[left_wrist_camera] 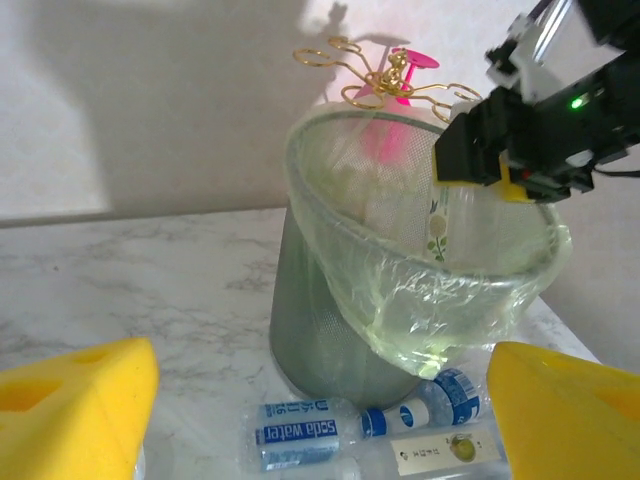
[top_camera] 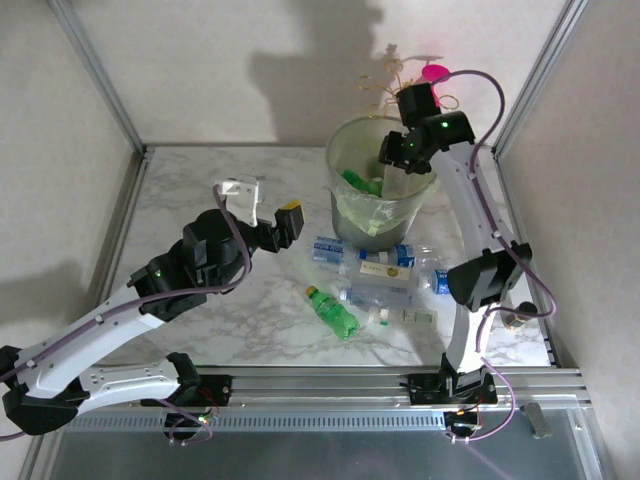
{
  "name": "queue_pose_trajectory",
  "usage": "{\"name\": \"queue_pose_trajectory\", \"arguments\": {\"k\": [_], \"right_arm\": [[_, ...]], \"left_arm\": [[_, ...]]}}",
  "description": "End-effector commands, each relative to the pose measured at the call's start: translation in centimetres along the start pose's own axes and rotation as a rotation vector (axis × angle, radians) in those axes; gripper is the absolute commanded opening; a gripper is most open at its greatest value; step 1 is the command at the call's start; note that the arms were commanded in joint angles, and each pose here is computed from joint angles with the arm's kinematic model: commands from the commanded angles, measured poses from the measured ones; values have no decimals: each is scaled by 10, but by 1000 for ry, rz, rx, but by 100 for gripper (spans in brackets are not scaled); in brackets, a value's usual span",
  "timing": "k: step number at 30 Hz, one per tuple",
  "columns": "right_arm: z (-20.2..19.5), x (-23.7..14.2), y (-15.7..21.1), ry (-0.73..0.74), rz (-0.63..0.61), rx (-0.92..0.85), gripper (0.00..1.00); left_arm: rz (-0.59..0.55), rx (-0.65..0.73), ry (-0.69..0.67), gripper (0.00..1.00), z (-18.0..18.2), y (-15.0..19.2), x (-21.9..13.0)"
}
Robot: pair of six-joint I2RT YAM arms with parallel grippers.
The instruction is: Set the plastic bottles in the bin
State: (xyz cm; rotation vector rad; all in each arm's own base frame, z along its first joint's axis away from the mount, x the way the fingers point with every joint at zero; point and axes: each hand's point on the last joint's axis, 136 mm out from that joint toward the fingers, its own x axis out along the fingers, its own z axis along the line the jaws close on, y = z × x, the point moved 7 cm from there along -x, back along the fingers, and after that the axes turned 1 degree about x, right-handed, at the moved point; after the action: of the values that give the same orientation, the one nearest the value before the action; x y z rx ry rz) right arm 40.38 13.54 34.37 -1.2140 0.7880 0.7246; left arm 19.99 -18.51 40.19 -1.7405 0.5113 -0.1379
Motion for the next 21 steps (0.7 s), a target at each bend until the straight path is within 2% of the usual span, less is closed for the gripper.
{"name": "queue_pose_trajectory", "arguments": {"k": [1,14,21], "right_arm": [[-12,-3,4,101,17,10,35],[1,61,16,108,122,1,41],[8,84,18,142,139,-17,54]], "left_arm": [[-19,-58,-22,85,8,1,-9],[-11,-83,-63,85,21,10,-16],[-16,-88,-80,86,25,10,-20]]}}
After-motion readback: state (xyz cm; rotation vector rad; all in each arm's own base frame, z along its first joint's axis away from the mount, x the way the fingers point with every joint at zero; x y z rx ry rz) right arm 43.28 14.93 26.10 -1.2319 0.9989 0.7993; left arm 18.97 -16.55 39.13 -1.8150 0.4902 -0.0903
